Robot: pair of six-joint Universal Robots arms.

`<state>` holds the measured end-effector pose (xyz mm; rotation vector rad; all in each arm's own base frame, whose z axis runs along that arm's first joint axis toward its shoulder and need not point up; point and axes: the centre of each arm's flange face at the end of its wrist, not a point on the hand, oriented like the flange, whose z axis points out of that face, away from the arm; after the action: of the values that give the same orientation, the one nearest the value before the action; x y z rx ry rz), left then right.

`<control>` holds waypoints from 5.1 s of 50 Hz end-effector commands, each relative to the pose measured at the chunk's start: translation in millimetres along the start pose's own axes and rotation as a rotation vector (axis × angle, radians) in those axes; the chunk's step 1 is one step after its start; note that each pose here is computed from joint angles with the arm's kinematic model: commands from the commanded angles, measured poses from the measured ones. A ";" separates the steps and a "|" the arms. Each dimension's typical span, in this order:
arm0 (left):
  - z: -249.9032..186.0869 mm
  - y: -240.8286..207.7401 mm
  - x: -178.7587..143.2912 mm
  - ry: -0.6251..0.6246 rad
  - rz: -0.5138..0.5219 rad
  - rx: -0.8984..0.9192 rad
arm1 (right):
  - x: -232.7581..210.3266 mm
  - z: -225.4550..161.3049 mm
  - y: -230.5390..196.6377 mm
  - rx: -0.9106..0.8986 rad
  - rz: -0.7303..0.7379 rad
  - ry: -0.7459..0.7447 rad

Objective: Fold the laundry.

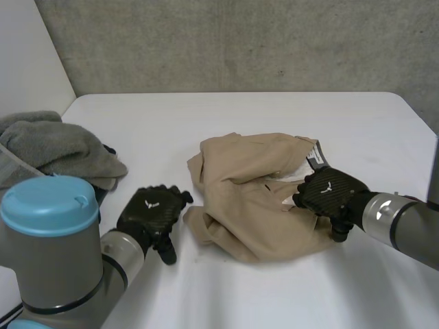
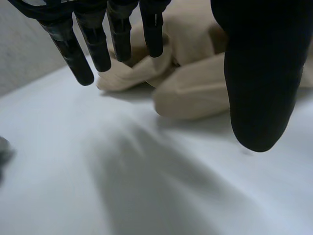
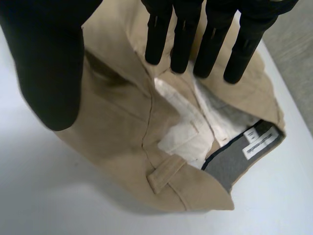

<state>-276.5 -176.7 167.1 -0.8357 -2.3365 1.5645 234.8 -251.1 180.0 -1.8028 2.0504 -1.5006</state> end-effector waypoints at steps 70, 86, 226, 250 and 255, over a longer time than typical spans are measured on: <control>99.7 -100.4 -53.2 0.058 0.002 0.259 | 9.2 14.1 -56.1 0.006 0.483 0.200; 64.6 -67.1 -25.8 0.094 0.110 0.159 | -4.7 7.8 -47.5 -0.030 0.486 0.166; 215.8 -22.4 -43.1 0.278 0.406 0.215 | -52.8 -28.4 5.2 -0.262 0.057 0.183; 158.9 -17.2 -72.4 -0.041 0.413 0.017 | -47.3 -24.4 -0.3 -0.204 0.186 0.231; 158.8 -20.6 -76.5 -0.069 0.413 0.022 | -49.4 -25.4 1.2 -0.211 0.209 0.224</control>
<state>-297.9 -344.6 126.7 -1.3779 -2.2601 1.7556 236.4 -198.8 167.3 -1.5304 2.4782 -1.5608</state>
